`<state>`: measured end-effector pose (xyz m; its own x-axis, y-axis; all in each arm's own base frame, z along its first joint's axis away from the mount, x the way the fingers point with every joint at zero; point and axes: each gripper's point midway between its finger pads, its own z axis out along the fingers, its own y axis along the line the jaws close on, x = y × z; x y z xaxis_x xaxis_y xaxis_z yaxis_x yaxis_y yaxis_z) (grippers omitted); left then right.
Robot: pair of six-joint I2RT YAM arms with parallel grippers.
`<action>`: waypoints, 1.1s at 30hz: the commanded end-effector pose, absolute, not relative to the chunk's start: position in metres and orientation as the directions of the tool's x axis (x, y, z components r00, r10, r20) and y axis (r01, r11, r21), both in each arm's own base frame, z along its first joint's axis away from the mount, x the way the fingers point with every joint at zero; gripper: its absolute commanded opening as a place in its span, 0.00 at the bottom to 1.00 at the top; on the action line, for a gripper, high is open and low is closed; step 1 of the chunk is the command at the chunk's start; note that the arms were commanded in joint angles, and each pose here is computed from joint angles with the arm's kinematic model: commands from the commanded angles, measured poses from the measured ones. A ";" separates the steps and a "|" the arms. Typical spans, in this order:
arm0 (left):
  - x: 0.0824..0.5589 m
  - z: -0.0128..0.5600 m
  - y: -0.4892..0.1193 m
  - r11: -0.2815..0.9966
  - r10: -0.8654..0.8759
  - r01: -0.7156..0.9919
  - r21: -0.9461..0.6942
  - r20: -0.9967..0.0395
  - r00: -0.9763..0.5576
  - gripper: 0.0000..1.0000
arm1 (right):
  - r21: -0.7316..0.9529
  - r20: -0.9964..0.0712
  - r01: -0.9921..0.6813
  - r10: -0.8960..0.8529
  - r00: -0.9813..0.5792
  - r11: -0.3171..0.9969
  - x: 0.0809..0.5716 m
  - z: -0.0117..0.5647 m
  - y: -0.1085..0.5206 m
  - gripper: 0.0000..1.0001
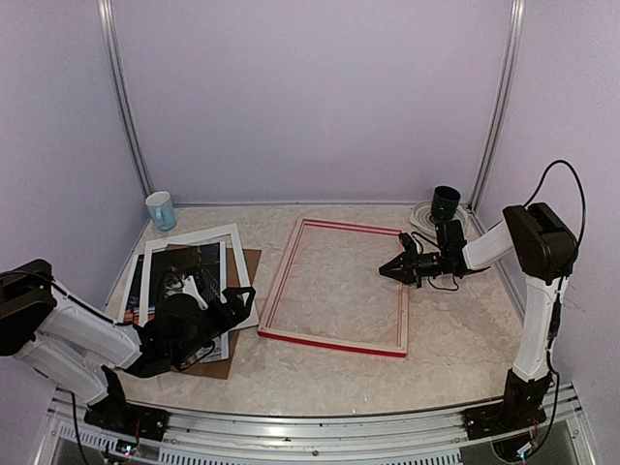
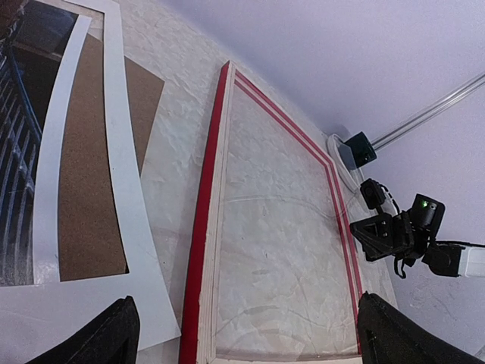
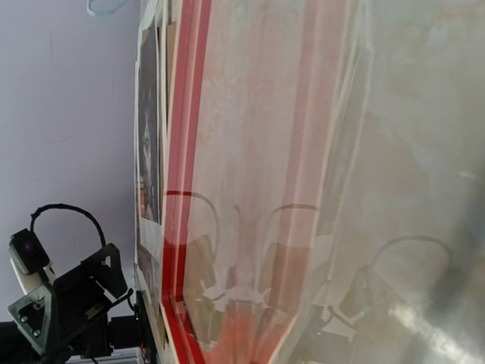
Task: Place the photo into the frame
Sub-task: Place the glass panel at the frame body.
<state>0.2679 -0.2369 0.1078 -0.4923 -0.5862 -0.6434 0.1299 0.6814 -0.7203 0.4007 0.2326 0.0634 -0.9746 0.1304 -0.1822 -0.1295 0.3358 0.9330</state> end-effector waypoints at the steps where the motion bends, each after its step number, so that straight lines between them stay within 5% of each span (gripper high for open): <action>1: 0.267 0.108 -0.239 0.671 -0.592 0.135 -0.729 -0.637 -0.495 0.99 | 0.930 -0.200 -0.144 0.137 -0.970 0.339 0.406 0.068 0.227 0.04; 33: 0.269 0.109 -0.243 0.668 -0.593 0.133 -0.733 -0.631 -0.499 0.99 | 0.924 -0.195 -0.128 0.158 -0.968 0.361 0.402 0.068 0.221 0.03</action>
